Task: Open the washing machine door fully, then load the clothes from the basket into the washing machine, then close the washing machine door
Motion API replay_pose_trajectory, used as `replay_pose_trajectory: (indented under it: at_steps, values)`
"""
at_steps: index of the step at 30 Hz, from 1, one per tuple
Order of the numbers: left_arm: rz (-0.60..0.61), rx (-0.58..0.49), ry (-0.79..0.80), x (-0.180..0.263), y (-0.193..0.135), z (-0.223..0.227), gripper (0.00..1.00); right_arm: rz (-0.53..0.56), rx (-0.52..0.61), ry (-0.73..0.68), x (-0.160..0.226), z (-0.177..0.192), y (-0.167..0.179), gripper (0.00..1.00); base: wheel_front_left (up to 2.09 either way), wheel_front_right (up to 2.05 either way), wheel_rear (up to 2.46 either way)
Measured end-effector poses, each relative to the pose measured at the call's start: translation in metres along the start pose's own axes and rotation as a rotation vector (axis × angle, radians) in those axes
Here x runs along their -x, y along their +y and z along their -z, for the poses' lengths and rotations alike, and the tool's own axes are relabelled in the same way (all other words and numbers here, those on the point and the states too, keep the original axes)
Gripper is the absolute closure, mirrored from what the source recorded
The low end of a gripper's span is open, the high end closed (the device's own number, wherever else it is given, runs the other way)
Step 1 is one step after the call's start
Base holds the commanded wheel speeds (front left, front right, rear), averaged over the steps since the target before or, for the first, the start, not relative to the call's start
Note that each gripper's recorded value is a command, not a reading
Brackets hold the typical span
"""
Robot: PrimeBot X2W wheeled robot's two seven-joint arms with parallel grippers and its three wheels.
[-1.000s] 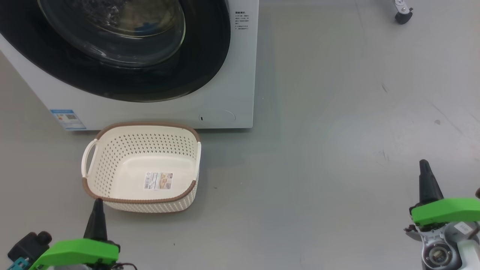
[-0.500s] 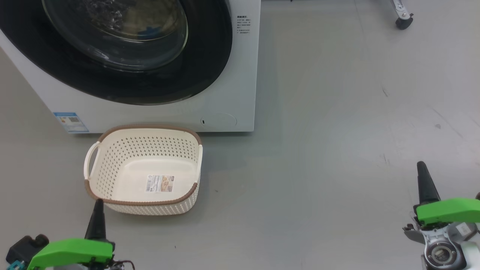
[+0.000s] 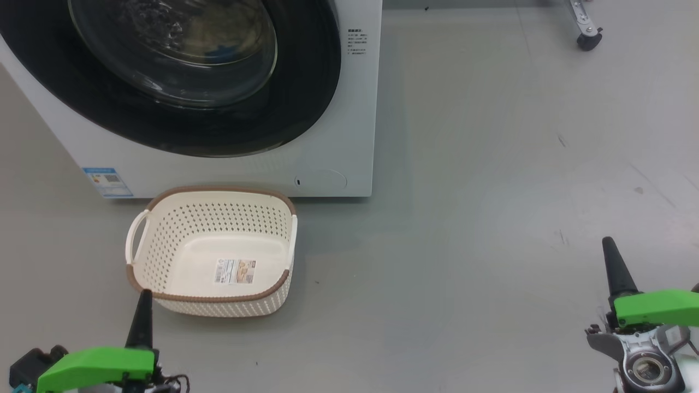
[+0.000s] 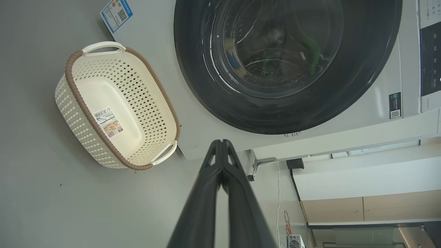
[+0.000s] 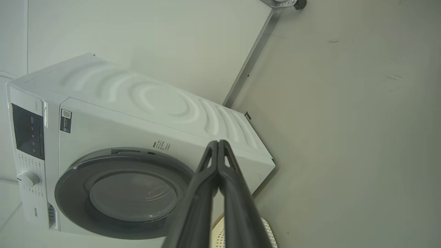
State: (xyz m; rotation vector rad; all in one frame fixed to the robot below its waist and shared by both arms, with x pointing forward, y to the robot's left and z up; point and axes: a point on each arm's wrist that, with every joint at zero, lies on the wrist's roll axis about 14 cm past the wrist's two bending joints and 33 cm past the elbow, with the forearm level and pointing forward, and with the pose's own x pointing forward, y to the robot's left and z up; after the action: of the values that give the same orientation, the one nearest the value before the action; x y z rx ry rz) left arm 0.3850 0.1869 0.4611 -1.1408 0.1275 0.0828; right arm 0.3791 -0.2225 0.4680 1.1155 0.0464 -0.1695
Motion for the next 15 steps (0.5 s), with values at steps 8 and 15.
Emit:
replay_pose_trajectory:
  at_steps: [8, 15]
  values:
    - [0.01, 0.085, 0.005, 0.0014, -0.0032, -0.0012, 1.0, -0.011, -0.092, 0.008, 0.0003, 0.0012, 0.0037, 1.0, 0.0, 0.0, 0.0]
    - [0.022, 0.161, 0.006, 0.0026, -0.0068, -0.0025, 1.0, -0.023, -0.174, 0.024, 0.0007, 0.0035, 0.0075, 1.0, 0.0, 0.0, 0.0]
